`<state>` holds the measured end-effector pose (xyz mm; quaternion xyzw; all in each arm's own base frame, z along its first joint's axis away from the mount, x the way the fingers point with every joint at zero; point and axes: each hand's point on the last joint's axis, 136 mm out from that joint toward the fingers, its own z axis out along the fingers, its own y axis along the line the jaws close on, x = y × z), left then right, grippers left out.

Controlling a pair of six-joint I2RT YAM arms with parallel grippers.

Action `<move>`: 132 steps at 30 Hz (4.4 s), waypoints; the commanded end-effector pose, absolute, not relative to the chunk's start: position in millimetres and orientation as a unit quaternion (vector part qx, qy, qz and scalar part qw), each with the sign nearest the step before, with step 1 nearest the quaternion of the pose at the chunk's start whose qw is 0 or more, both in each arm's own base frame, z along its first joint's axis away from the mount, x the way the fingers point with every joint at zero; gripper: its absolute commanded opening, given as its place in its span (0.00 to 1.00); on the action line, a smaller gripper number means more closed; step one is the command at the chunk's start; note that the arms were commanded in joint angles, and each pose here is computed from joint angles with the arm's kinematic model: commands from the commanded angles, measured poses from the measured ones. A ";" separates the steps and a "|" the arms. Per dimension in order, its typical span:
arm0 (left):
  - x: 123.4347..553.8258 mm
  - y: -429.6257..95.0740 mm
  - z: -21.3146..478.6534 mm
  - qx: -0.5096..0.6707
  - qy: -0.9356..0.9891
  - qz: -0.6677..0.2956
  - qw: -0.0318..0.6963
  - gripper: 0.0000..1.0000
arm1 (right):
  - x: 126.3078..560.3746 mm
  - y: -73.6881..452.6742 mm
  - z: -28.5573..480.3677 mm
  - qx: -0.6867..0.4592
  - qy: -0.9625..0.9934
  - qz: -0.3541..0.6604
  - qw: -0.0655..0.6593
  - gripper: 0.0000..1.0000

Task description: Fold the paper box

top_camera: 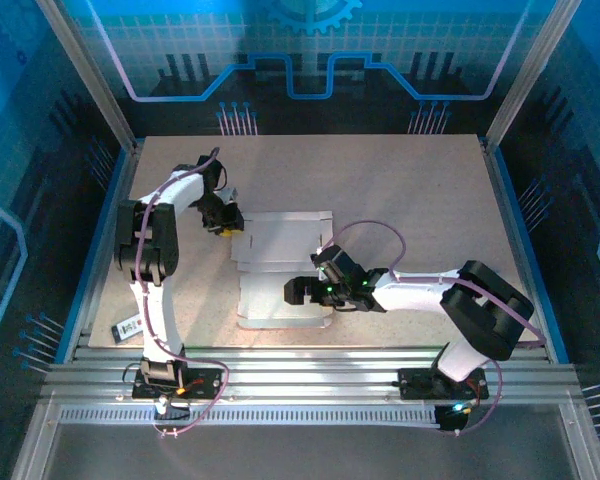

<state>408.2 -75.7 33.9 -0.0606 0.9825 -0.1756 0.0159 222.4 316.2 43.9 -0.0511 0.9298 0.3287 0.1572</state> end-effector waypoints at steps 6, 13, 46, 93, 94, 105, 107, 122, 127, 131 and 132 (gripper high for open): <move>403.0 -84.5 63.6 -0.061 0.975 -0.209 0.041 0.12 | 215.2 300.9 31.0 -0.040 0.941 0.302 0.145 1.00; 389.2 -86.8 68.1 -0.093 0.970 -0.219 0.045 0.22 | 220.5 293.7 56.9 -0.076 0.942 0.277 0.176 1.00; 303.4 -135.8 37.1 -0.104 0.979 -0.165 0.059 0.71 | 193.4 277.6 29.5 -0.091 0.947 0.274 0.142 1.00; 306.6 -188.9 17.8 -0.062 0.969 -0.231 0.058 0.63 | 188.1 275.7 17.8 -0.091 0.950 0.269 0.131 1.00; 304.8 -189.3 16.6 -0.062 0.970 -0.230 0.058 0.63 | 188.5 275.2 18.9 -0.091 0.950 0.268 0.133 1.00; 264.1 -188.4 4.9 -0.079 0.973 -0.211 0.045 0.62 | 191.2 281.1 51.2 -0.108 0.934 0.298 0.163 1.00; 258.4 -187.3 6.1 -0.088 0.972 -0.213 0.043 0.62 | 191.9 287.4 61.1 -0.120 0.925 0.317 0.172 1.00; 296.1 -188.1 64.7 -0.060 0.973 -0.203 0.090 0.68 | 189.3 292.6 38.8 -0.128 0.935 0.300 0.135 1.00; 318.9 -171.9 68.3 -0.074 0.974 -0.192 0.098 0.69 | 184.6 286.6 28.8 -0.126 0.941 0.288 0.125 1.00; 345.2 -153.1 68.2 -0.095 0.974 -0.172 0.113 0.69 | 181.1 285.6 26.8 -0.126 0.941 0.289 0.123 1.00; 351.9 -148.8 68.8 -0.099 0.974 -0.165 0.117 0.70 | 180.9 285.6 26.6 -0.125 0.941 0.289 0.123 1.00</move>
